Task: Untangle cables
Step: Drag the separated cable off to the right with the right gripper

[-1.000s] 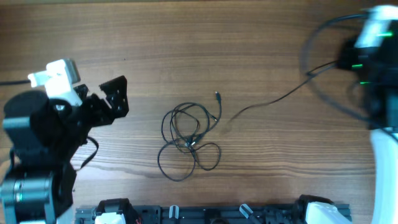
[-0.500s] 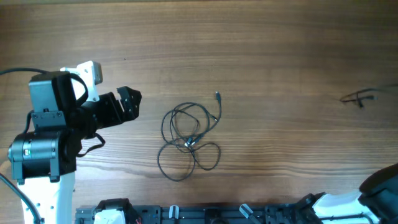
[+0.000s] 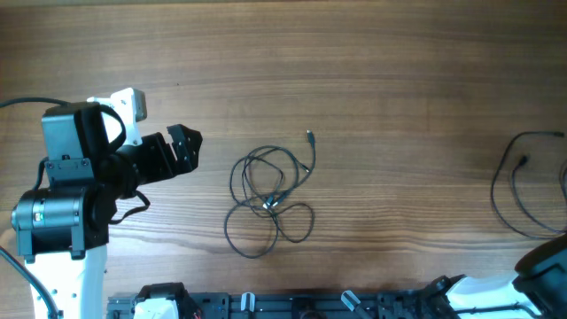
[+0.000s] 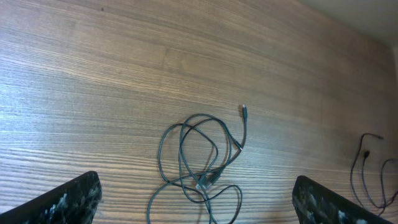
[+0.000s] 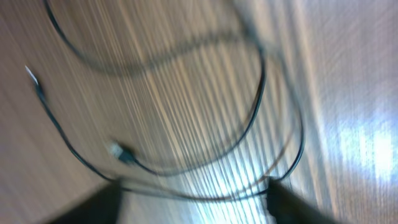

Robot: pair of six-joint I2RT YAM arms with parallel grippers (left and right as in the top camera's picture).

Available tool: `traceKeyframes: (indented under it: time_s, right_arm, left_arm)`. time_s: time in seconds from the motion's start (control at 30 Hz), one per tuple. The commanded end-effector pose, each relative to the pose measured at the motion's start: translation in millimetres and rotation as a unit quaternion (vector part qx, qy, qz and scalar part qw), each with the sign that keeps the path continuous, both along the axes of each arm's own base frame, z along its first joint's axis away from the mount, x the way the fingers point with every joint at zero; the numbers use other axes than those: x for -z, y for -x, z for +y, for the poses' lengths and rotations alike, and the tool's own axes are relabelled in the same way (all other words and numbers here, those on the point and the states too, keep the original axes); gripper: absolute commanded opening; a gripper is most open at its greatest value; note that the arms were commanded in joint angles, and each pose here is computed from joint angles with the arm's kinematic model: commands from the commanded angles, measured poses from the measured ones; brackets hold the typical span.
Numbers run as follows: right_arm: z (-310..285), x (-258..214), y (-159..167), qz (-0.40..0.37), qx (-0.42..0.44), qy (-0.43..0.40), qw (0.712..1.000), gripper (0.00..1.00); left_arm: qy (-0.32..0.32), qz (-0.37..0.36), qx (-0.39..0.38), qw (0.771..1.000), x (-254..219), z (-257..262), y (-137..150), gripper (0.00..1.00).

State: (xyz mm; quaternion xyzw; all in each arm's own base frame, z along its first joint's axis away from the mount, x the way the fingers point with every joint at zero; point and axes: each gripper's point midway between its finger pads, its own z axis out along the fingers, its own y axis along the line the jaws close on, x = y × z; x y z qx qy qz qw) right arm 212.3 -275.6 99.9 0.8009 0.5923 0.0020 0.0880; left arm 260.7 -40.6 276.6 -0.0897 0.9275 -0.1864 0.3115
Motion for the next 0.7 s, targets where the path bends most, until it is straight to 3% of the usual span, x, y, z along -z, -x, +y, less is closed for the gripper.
traceKeyframes:
  time_s: [0.0, 0.1, 0.2, 0.33, 0.4, 0.43, 0.67]
  right_arm:
    - [61.7, 42.2, -17.9, -0.001, -0.080, -0.077, 0.994, 0.51]
    - [126.2, 83.8, -21.9, 0.007, -0.101, -0.136, 0.985, 0.56]
    - [140.6, 99.1, -20.9, 0.016, -0.127, -0.129, 0.983, 0.58]
    - [109.6, 102.1, -6.7, 0.074, -0.122, -0.046, 0.989, 0.61]
    - [83.5, 99.3, -1.3, 0.105, -0.113, 0.021, 0.988, 0.75]
    - [74.8, 97.4, -0.2, 0.114, -0.110, 0.044, 0.986, 0.76]
    - [59.5, 99.9, -13.7, 0.096, -0.104, 0.078, 0.987, 0.81]
  left_arm:
    - [-0.001, -0.009, 0.016, 1.000, -3.7, -3.9, 0.1, 1.00]
    - [-0.001, -0.009, 0.016, 1.000, -3.6, -4.0, 0.2, 1.00]
    - [0.000, -0.002, 0.016, 1.000, -1.6, -4.2, 2.8, 1.00]
    - [0.000, 0.001, 0.016, 1.000, -0.9, -4.1, 3.5, 1.00]
    - [0.000, 0.002, 0.016, 1.000, -0.5, -4.2, 4.1, 1.00]
    - [0.000, 0.003, 0.016, 1.000, -0.3, -4.2, 4.3, 1.00]
    - [0.000, 0.003, 0.016, 1.000, -0.2, -4.2, 4.5, 1.00]
